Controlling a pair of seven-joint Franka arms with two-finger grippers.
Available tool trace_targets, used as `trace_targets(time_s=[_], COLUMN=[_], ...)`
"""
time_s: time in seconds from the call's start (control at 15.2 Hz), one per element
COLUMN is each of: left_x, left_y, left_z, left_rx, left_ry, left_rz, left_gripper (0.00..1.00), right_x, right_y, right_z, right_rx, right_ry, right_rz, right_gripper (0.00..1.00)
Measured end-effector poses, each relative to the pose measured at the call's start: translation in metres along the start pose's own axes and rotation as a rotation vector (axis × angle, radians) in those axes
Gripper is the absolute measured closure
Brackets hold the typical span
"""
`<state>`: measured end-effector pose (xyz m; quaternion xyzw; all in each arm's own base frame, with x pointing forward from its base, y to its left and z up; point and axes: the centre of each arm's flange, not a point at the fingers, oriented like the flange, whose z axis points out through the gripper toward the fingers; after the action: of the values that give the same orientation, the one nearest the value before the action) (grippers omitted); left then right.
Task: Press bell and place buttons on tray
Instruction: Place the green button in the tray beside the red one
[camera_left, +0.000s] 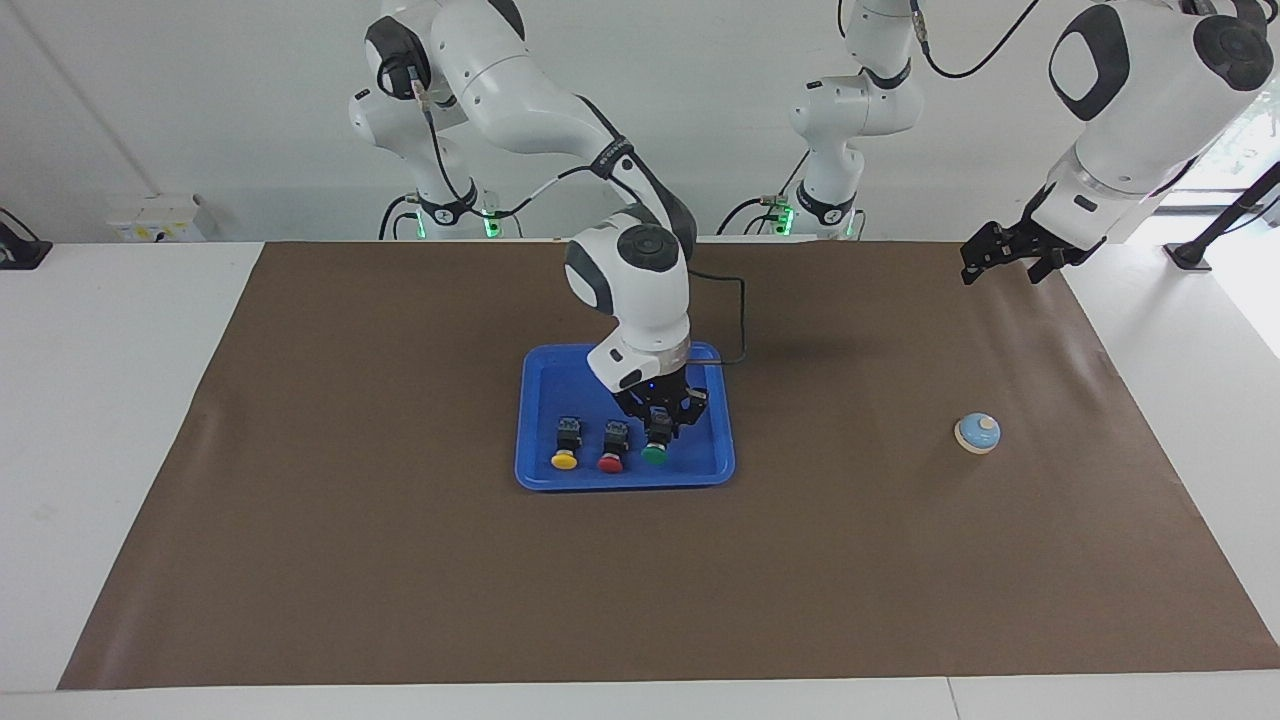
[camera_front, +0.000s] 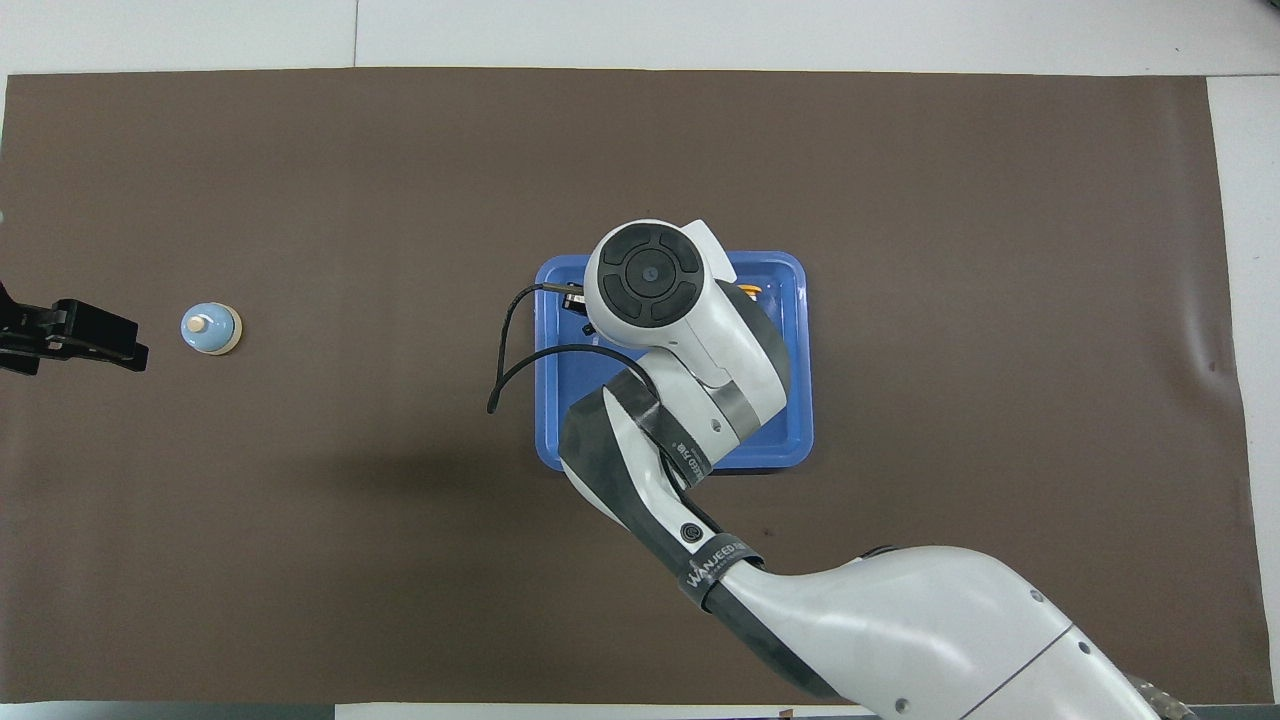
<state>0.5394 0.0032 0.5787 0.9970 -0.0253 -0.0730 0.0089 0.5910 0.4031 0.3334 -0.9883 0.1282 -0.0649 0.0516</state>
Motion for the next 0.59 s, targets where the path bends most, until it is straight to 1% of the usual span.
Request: trace_targets(time_s=[0.2, 0.39, 0.46, 0.53, 0.59], left_x=[0.0, 0.0, 0.0, 0.0, 0.0], left_y=[0.0, 0.0, 0.0, 0.0, 0.0], left_z=[0.0, 0.0, 0.0, 0.0, 0.0], left_rx=[0.0, 0.0, 0.0, 0.0, 0.0], left_ry=[0.0, 0.0, 0.0, 0.0, 0.0], left_rz=[0.0, 0.0, 0.0, 0.0, 0.0], left_gripper=[0.0, 0.0, 0.0, 0.0, 0.0], right_x=[-0.009, -0.015, -0.015, -0.015, -0.016], right_y=[0.002, 0.004, 0.004, 0.004, 0.004], right_z=[0.022, 0.031, 0.032, 0.031, 0.03], right_rx=[0.012, 0.013, 0.012, 0.009, 0.002], right_ry=[0.004, 0.003, 0.002, 0.0, -0.006], right_rz=[-0.008, -0.013, -0.013, -0.013, -0.008], right_gripper=[0.59, 0.59, 0.54, 0.45, 0.32])
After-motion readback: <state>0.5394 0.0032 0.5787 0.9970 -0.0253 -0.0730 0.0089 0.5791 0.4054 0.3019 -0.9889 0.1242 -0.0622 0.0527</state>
